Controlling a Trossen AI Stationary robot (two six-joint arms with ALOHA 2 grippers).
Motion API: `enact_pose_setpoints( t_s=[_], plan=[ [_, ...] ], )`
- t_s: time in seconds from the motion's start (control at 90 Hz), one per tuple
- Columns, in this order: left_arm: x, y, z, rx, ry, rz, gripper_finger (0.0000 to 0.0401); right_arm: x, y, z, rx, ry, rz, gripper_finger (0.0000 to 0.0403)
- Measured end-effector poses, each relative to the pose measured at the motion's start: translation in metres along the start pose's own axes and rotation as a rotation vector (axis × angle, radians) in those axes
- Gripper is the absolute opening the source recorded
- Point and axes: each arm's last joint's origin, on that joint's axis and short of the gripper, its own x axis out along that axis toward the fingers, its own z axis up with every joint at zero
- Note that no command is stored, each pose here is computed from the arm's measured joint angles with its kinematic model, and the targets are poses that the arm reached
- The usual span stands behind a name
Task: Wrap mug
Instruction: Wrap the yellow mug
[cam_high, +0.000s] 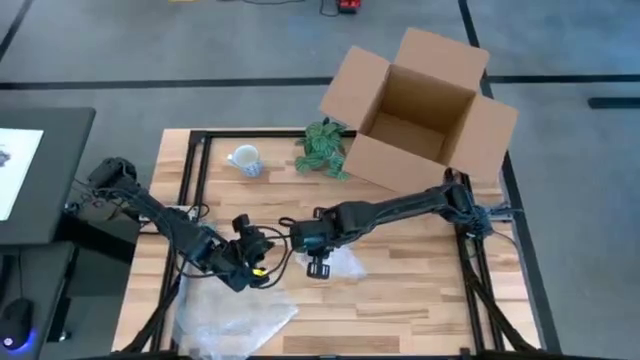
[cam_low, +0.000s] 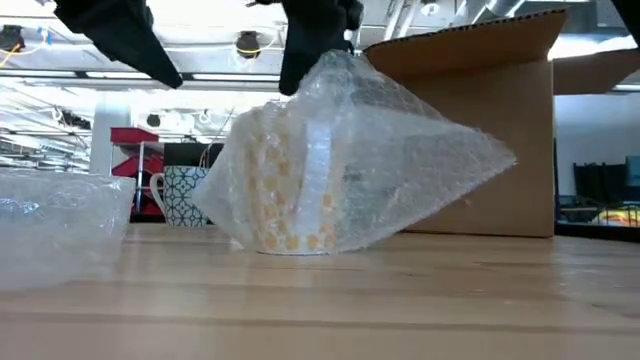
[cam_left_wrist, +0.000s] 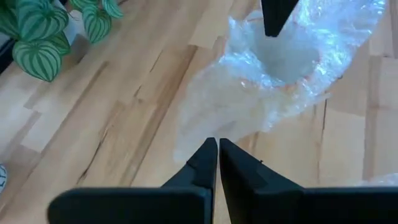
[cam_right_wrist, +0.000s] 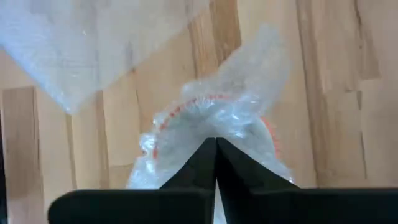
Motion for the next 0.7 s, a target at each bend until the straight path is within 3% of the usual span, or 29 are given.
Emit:
enact_pose_setpoints(
  t_s=[0.167, 0.522, 0.7],
  plan=[
    [-0.004, -0.003, -0.003, 0.014, -0.016, -0.005, 0.0, 0.015, -0.001, 0.0, 0.001, 0.013, -0.03, 0.0],
    [-0.005, -0.003, -0.004, 0.019, -0.013, -0.004, 0.0, 0.098, -0.01, -0.015, 0.009, 0.204, -0.051, 0.0],
    [-0.005, -0.003, -0.004, 0.016, -0.011, -0.002, 0.0, 0.104, -0.005, -0.019, -0.041, 0.234, -0.013, 0.0]
  ],
)
